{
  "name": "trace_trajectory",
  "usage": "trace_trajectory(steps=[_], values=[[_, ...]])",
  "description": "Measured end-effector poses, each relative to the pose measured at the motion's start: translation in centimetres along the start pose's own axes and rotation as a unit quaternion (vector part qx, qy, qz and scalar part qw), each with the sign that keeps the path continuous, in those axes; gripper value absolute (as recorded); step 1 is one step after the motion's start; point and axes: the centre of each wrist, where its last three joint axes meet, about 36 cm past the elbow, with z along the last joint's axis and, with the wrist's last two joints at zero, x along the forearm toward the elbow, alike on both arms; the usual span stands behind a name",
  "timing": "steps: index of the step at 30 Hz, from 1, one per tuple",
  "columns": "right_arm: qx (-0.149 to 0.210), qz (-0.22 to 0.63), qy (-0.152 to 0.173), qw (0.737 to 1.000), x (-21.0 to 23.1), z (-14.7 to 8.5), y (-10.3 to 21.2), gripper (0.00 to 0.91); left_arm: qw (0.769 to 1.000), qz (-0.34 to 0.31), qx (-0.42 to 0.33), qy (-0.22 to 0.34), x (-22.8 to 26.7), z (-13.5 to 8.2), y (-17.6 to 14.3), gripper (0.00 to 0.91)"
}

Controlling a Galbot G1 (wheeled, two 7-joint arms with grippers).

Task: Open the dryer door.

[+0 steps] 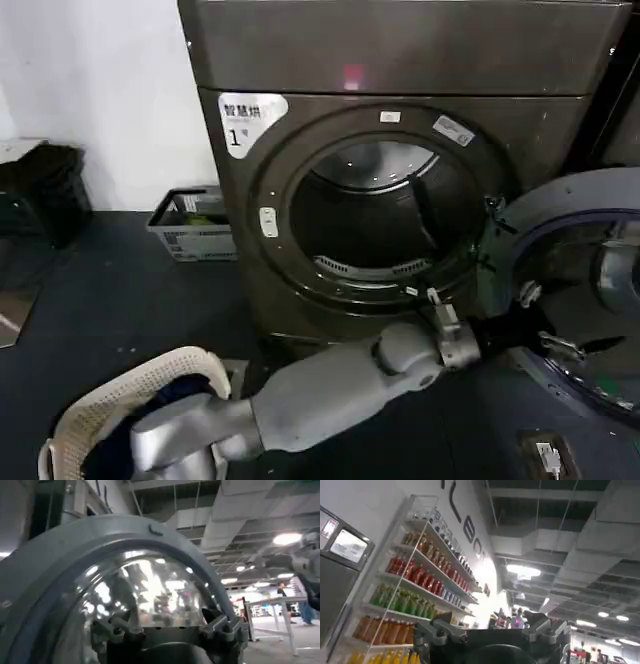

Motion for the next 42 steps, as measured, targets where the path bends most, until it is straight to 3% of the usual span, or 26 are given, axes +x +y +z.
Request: trace_trajectory(steps=[14,30,42], values=[[-0.008,-0.003,-0.004,1.0,-0.6,-0.1,0.5,0.907,0.999,-0.027,-0.027,0.039,9.8,-1.8,2.0,0.907],[0.003,-0.007,-0.024,1.0,-1.0,-1.9,1.3,0.907,0.987,-0.058,-0.112,0.102,20.9,-7.0,2.4,0.907],[0.027,0.002,-0.034,0.999,-0.7,-2.4,0.9,0.907,0.959,-0.121,-0.148,0.21,31.9,-11.4,1.0,0.907]])
